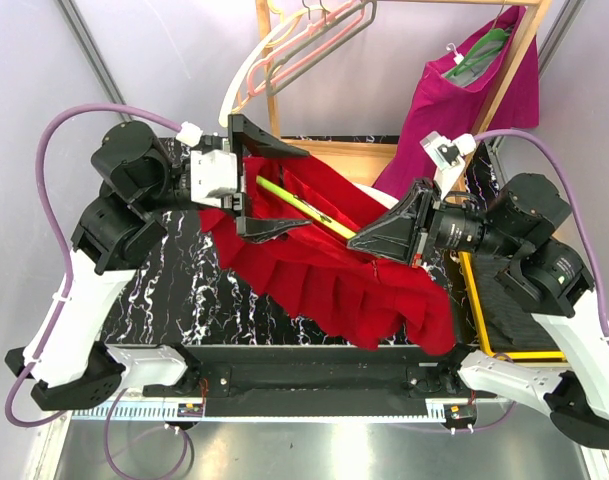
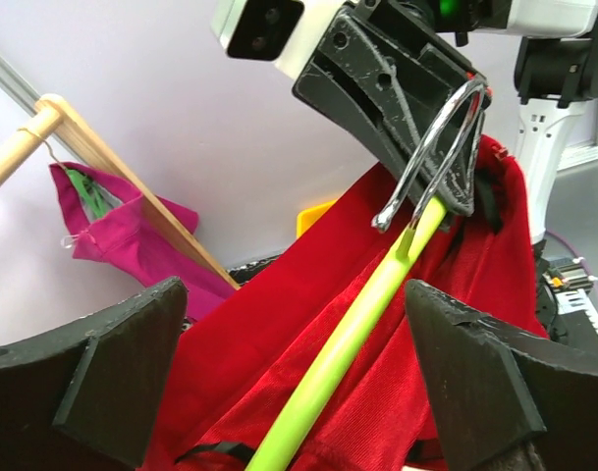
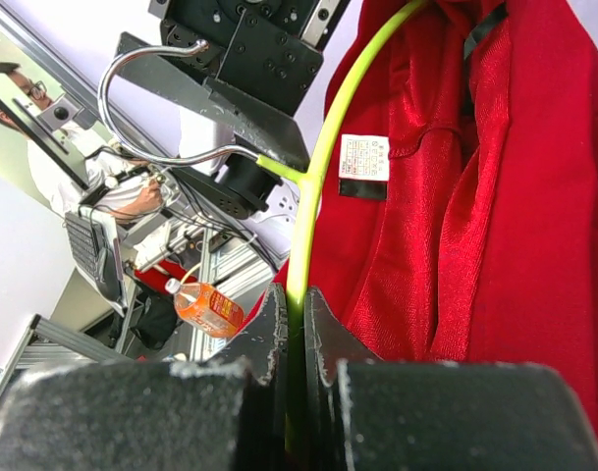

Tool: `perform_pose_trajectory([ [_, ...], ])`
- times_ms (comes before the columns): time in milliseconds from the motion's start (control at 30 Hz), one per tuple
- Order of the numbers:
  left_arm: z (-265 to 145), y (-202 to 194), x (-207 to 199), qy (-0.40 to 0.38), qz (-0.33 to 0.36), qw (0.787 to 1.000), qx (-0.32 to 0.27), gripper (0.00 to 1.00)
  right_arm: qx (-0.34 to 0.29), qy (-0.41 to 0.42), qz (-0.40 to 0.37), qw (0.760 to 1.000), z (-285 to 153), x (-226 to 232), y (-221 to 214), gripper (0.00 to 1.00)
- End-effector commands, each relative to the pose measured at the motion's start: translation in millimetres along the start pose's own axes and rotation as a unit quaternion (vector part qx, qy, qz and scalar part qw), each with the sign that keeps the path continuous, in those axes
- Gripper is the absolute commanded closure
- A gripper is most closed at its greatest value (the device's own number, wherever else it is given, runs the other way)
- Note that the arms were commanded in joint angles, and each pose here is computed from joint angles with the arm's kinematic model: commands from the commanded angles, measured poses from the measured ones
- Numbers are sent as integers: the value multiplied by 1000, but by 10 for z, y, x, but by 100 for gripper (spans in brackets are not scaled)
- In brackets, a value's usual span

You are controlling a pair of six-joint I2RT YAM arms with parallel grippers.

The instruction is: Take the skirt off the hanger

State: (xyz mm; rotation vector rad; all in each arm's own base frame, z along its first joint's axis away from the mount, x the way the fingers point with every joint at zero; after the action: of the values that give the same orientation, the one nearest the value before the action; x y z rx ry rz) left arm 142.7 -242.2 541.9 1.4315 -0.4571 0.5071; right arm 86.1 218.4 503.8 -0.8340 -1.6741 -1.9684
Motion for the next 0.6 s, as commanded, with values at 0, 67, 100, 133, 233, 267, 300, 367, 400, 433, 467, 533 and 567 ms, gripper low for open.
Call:
perform_pose_trajectory([
  [0,6,-14,-67,-11,-20,1000,-3,1,-44,65,-65,995,-41,335,224,100],
  [67,19,-65,-109,-21,-39,999,3,1,-44,65,-66,995,-36,336,232,100],
  [100,16,-68,-131,-26,-44,999,2,1,-45,65,-66,995,-34,342,243,100],
  [133,21,-109,-156,-30,-53,998,7,1,-44,66,-68,995,-24,340,248,100],
  [233,22,-185,-224,-42,-75,996,15,1,-43,70,-73,994,-8,362,275,100],
  [267,24,-194,-251,-49,-81,995,15,1,-42,71,-73,994,1,368,283,100],
  [300,23,-211,-272,-54,-86,995,16,1,-42,70,-74,994,7,363,290,100],
  [367,25,-251,-333,-68,-102,992,22,6,-41,70,-78,994,9,365,297,100],
  [400,25,-264,-354,-73,-105,992,23,17,-42,69,-81,993,7,376,309,100],
  [433,15,-279,-392,-80,-112,990,27,22,-42,69,-83,993,13,374,315,100],
  [467,19,-289,-401,-84,-109,990,28,29,-41,69,-83,993,24,367,318,100],
  [533,13,-274,-409,-88,-109,990,28,49,-41,71,-84,993,27,378,328,100],
  [567,26,-287,-406,-89,-112,989,30,61,-39,71,-83,993,43,370,331,100],
])
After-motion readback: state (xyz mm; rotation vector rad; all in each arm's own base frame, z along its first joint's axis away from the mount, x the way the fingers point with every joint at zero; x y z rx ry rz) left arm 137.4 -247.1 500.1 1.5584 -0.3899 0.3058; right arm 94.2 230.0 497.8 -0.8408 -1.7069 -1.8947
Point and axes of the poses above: each gripper's point midway between its finger pads, its own z axis out along the fingers, its own x axis along the line the jaws close on, y = z × x, the point moved 4 cm from there along -z, back along the fingers, and after that the axes turned 10 degrees about z, right-handed, at the moved point
